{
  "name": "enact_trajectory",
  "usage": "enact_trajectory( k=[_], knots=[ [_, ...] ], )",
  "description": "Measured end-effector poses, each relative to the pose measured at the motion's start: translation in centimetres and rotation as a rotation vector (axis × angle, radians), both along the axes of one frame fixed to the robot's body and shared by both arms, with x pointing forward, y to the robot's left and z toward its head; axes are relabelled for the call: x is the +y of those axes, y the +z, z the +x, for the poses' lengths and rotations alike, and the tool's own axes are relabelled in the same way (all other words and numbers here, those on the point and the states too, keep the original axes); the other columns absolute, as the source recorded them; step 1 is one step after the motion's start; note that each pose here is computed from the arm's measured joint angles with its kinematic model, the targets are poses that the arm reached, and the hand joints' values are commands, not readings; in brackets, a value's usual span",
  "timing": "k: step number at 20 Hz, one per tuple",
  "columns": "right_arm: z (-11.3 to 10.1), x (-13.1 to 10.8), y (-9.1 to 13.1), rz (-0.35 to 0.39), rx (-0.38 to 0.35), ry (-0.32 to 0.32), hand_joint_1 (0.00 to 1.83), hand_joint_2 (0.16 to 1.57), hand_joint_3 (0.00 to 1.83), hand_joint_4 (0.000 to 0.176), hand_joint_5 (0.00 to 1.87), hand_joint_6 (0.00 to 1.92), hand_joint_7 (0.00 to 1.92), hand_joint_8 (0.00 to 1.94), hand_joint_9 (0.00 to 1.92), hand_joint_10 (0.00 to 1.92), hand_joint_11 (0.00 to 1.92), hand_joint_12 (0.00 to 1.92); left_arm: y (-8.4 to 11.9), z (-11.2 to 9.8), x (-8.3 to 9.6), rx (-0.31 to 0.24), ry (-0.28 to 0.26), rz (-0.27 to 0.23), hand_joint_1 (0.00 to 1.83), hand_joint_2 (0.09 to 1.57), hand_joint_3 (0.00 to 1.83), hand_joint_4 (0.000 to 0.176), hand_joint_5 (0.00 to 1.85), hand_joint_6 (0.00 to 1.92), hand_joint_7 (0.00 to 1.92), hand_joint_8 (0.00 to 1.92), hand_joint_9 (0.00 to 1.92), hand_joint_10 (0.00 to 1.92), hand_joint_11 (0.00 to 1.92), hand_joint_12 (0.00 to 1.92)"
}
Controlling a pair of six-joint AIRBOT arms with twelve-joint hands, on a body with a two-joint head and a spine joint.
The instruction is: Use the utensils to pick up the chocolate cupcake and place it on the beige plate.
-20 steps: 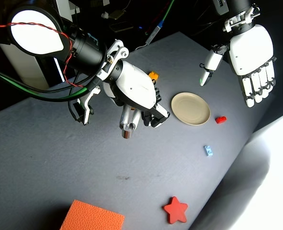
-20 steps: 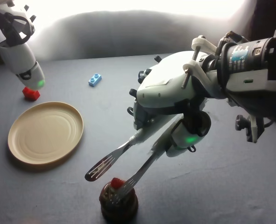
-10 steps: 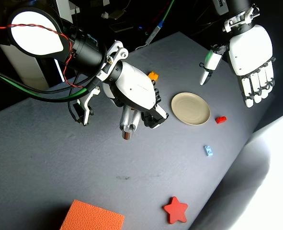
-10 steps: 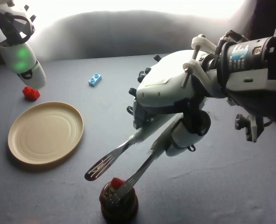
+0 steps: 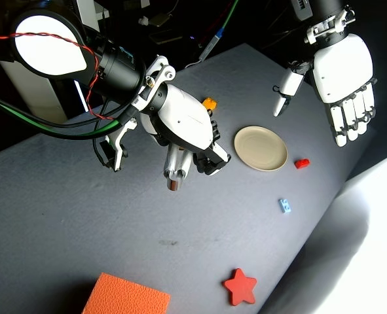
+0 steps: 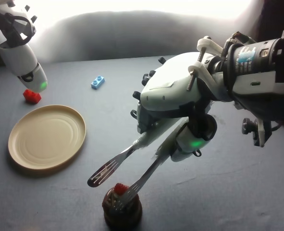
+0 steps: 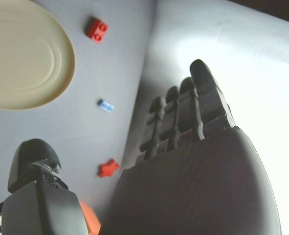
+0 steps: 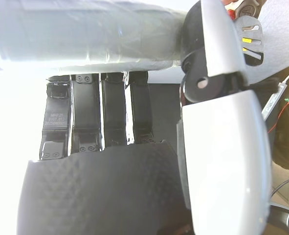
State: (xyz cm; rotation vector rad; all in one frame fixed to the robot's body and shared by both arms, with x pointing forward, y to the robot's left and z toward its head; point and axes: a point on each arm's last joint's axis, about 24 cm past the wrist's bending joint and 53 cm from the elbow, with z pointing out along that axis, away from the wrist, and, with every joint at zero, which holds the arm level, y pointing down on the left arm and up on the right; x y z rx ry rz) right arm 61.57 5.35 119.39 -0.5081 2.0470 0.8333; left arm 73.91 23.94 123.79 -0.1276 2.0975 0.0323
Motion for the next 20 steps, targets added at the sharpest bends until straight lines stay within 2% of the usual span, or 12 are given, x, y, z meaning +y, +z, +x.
enact_trajectory(
  k=[1,3,6,9,13,17,18,20],
  knots=[
    [0.0,0.0,0.0,-0.001,-0.002,0.000,1.06,1.08,0.00,0.000,0.79,0.00,0.82,0.00,0.78,0.00,0.21,1.24,0.0,0.0,0.0,0.000,0.000,0.000,0.37,0.92,0.00,0.000,0.01,0.00,0.00,0.00,0.02,0.00,0.00,0.33],
    [0.0,0.0,-0.3,-0.009,-0.007,0.003,1.04,1.07,0.00,0.000,0.81,0.01,0.84,0.01,0.79,0.01,0.23,1.25,0.0,0.0,0.0,0.000,0.000,0.000,0.37,0.93,0.00,0.000,0.00,0.00,0.00,0.00,0.00,0.00,0.00,0.19],
    [-0.2,0.1,-0.8,-0.022,-0.007,0.009,1.04,1.08,0.00,0.000,0.78,0.00,0.81,0.00,0.77,0.00,0.23,1.24,0.0,0.0,0.0,0.001,0.001,0.001,0.38,0.92,0.00,0.000,0.01,0.00,0.00,0.00,0.01,0.00,0.00,0.23],
    [-0.2,0.1,-0.8,-0.023,-0.012,0.011,1.03,1.08,0.00,0.000,0.77,0.00,0.82,0.00,0.77,0.00,0.20,1.24,0.0,0.0,0.0,0.002,0.001,0.000,0.39,0.92,0.00,0.000,0.00,0.00,0.00,0.00,0.00,0.00,0.00,0.10],
    [-0.3,0.1,-1.3,-0.035,-0.010,0.014,1.04,1.06,0.00,0.000,0.76,0.00,0.81,0.00,0.78,0.00,0.22,1.25,-0.2,-0.1,0.0,0.009,0.002,-0.006,0.41,0.91,0.00,0.000,0.02,0.00,0.00,0.00,0.01,0.00,0.00,0.26],
    [-0.2,0.0,-1.7,-0.053,-0.041,0.022,1.03,1.07,0.00,0.000,0.78,0.01,0.81,0.01,0.76,0.00,0.20,1.25,-0.2,-0.1,0.0,0.011,-0.001,-0.002,0.39,0.92,0.00,0.000,0.01,0.00,0.00,0.00,0.01,0.00,0.00,0.30],
    [-0.2,0.0,-1.9,-0.054,-0.038,0.023,1.02,1.08,0.00,0.000,0.77,0.01,0.81,0.00,0.76,0.00,0.19,1.24,-0.3,-0.1,0.0,0.012,-0.001,-0.001,0.40,0.92,0.00,0.000,0.02,0.00,0.01,0.00,0.03,0.01,0.00,0.36],
    [-0.3,-0.1,-2.2,-0.060,-0.032,0.023,1.00,1.08,0.00,0.000,0.75,0.00,0.80,0.00,0.76,0.00,0.21,1.25,-0.3,-0.2,-0.1,0.014,-0.002,-0.003,0.40,0.92,0.00,0.000,0.01,0.00,0.00,0.00,0.03,0.00,0.00,0.30]
  ],
)
